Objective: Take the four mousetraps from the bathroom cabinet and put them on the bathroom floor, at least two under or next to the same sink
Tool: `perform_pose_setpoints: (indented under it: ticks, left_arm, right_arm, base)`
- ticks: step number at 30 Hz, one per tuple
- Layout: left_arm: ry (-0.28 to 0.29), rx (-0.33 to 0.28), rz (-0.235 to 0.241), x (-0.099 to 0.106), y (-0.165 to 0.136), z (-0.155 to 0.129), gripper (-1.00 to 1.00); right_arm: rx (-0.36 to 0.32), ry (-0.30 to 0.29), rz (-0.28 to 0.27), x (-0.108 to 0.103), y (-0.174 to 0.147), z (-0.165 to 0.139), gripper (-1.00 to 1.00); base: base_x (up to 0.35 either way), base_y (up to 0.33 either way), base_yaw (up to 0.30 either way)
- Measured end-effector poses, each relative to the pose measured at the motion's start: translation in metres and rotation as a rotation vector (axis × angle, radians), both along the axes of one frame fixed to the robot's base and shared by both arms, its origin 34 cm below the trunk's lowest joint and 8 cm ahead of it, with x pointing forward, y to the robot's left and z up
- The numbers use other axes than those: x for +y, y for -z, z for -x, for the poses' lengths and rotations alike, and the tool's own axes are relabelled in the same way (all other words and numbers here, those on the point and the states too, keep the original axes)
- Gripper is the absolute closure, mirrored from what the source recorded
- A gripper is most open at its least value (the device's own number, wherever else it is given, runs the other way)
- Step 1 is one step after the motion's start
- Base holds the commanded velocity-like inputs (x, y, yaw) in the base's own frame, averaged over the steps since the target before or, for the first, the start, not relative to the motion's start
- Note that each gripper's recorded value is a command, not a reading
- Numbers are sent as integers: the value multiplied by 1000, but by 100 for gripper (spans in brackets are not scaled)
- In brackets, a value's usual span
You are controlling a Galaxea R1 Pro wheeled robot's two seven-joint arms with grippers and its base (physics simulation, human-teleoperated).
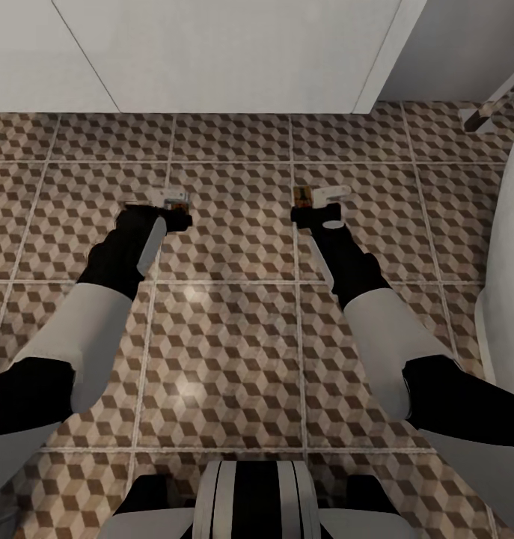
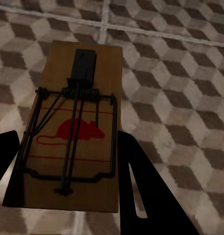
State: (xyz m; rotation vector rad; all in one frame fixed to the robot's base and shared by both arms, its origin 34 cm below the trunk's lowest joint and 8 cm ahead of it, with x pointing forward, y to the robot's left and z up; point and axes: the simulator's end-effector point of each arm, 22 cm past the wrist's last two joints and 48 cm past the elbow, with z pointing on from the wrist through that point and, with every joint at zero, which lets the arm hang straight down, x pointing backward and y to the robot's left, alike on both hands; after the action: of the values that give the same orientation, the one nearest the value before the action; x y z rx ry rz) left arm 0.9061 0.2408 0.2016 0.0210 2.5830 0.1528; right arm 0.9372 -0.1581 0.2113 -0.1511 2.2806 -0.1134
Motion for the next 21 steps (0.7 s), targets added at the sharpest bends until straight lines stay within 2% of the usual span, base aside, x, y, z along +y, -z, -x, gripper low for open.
perform_pose_setpoints:
  ticks: [2,5,8,16,21]
  left_arm:
    - [-7,15,0,1,17,8,100]
    - [-17,94,-6,4,56,36,100]
    - [-26,113,-9,6,74,49,100]
    - [-28,97,-4,3,77,49,100]
    - [-25,12,9,-2,49,21,100]
  right_arm:
    - [0,-2,-1,1,2,1,100]
    - [47,-16,9,3,23,15,100]
    - [84,-35,34,3,38,26,100]
    - [99,-76,107,-1,45,29,100]
    - [98,-82,115,-1,44,26,100]
  base:
    - [0,0,0]
    - [0,0,0]
    - [0,0,0]
    - [0,0,0]
    - [0,0,0]
